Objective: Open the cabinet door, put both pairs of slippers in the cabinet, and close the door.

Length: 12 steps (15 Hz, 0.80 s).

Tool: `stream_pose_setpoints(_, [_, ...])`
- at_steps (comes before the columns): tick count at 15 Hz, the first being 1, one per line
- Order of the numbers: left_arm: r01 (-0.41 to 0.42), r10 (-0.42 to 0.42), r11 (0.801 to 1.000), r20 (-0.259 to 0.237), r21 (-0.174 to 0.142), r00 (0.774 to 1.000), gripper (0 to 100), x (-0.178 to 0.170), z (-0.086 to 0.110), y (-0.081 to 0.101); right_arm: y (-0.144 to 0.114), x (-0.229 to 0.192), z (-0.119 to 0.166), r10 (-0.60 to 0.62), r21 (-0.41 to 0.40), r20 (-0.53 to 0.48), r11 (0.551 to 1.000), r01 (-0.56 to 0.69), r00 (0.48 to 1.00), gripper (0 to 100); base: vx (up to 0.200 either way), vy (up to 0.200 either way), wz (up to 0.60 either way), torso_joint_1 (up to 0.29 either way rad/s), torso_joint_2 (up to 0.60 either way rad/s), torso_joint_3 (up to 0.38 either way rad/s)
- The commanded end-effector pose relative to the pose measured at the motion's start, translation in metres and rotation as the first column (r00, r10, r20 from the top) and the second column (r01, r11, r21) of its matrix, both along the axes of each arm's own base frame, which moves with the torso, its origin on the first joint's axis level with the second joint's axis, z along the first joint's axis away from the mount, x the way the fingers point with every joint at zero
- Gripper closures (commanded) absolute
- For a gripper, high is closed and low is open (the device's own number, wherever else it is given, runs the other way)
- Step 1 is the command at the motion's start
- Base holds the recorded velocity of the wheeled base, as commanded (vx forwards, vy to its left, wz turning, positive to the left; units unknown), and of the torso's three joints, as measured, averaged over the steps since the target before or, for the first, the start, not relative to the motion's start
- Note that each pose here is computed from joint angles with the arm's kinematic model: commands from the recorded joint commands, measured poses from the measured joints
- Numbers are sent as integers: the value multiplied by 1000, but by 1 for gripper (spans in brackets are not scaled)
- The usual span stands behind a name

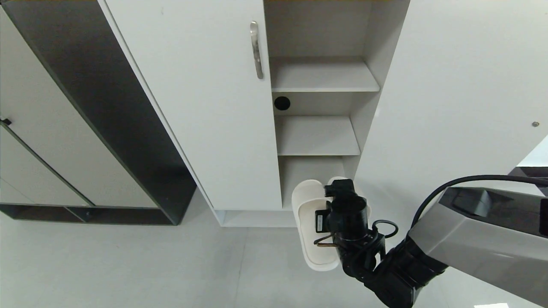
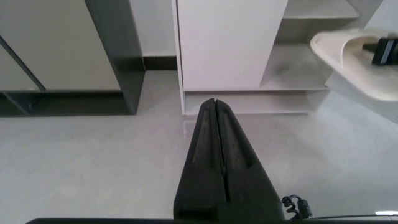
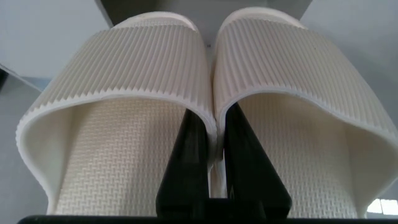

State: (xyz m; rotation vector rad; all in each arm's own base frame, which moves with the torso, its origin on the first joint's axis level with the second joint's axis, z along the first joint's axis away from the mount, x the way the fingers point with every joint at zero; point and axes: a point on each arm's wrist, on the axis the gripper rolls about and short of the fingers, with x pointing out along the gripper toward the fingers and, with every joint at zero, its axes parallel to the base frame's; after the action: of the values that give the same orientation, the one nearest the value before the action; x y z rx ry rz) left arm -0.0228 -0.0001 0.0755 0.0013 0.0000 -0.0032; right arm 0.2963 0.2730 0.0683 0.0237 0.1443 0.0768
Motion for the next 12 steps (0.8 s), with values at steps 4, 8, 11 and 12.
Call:
stream_pose_setpoints(4, [0, 0, 1000, -2, 0, 1000, 100, 0, 0, 0, -9, -13, 29, 17, -13, 159, 1000, -15, 987, 100, 0, 0, 0, 5, 2, -200])
stream_pose_setpoints(8, [0, 0, 1000, -2, 0, 1000, 100, 0, 0, 0, -8, -13, 36, 11, 14, 189, 1000, -13, 982, 100, 0, 0, 0, 1, 1, -131])
stream_pose_setpoints(11, [-2, 2, 1000, -2, 0, 1000, 100, 0, 0, 0, -11, -17, 52, 6, 26, 246, 1000, -13, 969, 100, 0, 0, 0, 0, 0, 0])
stream_pose_setpoints(12, [-2, 2, 1000, -2, 0, 1000, 100, 0, 0, 0, -13, -18, 58, 4, 33, 255, 999, -13, 967, 100, 0, 0, 0, 0, 0, 0])
